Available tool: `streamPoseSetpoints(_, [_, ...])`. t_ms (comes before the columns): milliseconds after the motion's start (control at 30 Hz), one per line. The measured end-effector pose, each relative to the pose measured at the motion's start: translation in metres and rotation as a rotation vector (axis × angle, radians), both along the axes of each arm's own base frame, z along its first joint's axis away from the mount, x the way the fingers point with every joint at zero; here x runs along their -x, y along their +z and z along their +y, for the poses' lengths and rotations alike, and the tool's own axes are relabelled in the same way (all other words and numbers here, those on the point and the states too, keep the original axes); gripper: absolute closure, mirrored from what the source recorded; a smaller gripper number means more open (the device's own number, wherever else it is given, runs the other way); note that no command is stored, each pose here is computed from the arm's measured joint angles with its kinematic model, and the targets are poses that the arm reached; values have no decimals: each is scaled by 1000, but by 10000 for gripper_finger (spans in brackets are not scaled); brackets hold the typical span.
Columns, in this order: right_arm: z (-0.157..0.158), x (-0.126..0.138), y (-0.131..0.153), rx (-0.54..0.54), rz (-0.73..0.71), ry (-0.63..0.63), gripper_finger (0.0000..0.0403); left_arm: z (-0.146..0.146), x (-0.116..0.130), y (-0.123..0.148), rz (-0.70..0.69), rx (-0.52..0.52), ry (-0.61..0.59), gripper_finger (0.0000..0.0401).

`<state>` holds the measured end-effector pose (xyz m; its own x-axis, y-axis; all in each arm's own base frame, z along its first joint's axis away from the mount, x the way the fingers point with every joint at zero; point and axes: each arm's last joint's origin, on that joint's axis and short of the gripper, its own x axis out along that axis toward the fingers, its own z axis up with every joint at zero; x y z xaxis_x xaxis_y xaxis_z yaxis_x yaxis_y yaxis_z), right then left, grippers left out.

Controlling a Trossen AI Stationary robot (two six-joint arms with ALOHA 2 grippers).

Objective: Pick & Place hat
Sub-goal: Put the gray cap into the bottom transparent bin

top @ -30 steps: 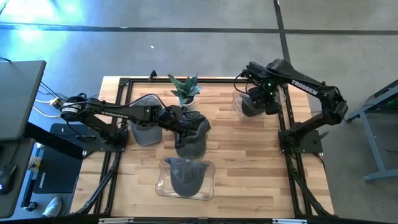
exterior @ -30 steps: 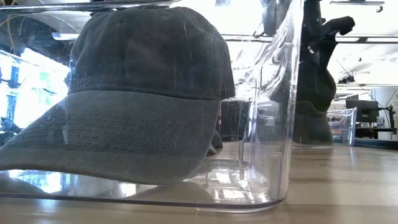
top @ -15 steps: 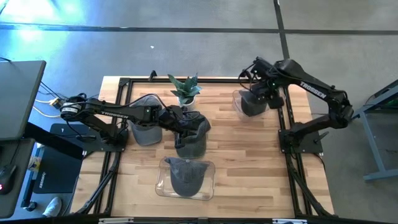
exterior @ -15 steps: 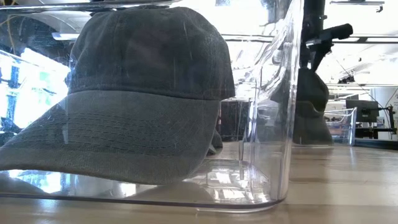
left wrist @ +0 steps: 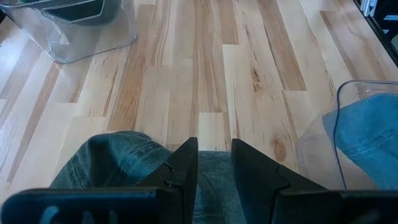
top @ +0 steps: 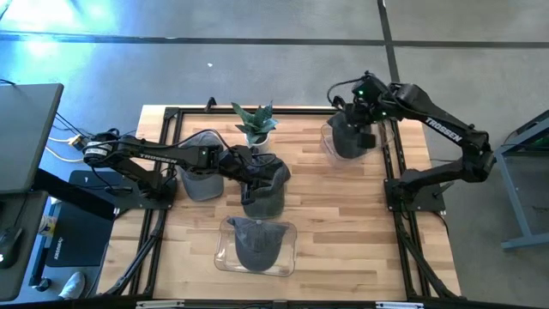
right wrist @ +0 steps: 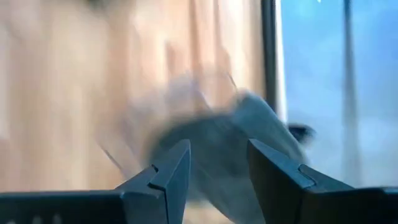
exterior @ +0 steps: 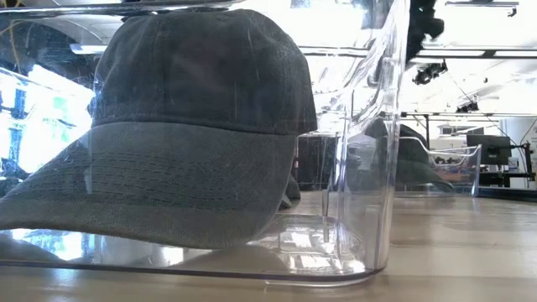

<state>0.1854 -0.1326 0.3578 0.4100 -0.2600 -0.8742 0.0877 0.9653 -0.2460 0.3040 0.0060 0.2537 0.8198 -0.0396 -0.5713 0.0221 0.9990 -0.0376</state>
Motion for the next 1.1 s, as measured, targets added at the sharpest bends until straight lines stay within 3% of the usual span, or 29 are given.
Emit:
streamPoseSetpoints(133, [14,-15,4,-154,-160,2,250,0,-3,5,-59,-1,2,310])
streamPoseSetpoints(333, [51,-27,-11,-310,-141,113,262,1,-6,16,-112,28,52,310])
streamPoseSetpoints(500, [91,-25,-47,-283,-160,174,279,-10,-6,24,-70,-10,119,310])
streamPoseSetpoints(700, [135,-15,-75,-213,-391,196,306,-32,-4,54,-26,-86,180,310])
streamPoseSetpoints(900, [169,-7,-113,-234,-590,305,334,-59,9,88,45,-183,193,310])
streamPoseSetpoints(1100, [191,1,-157,-236,-734,362,364,-78,25,101,144,-99,168,310])
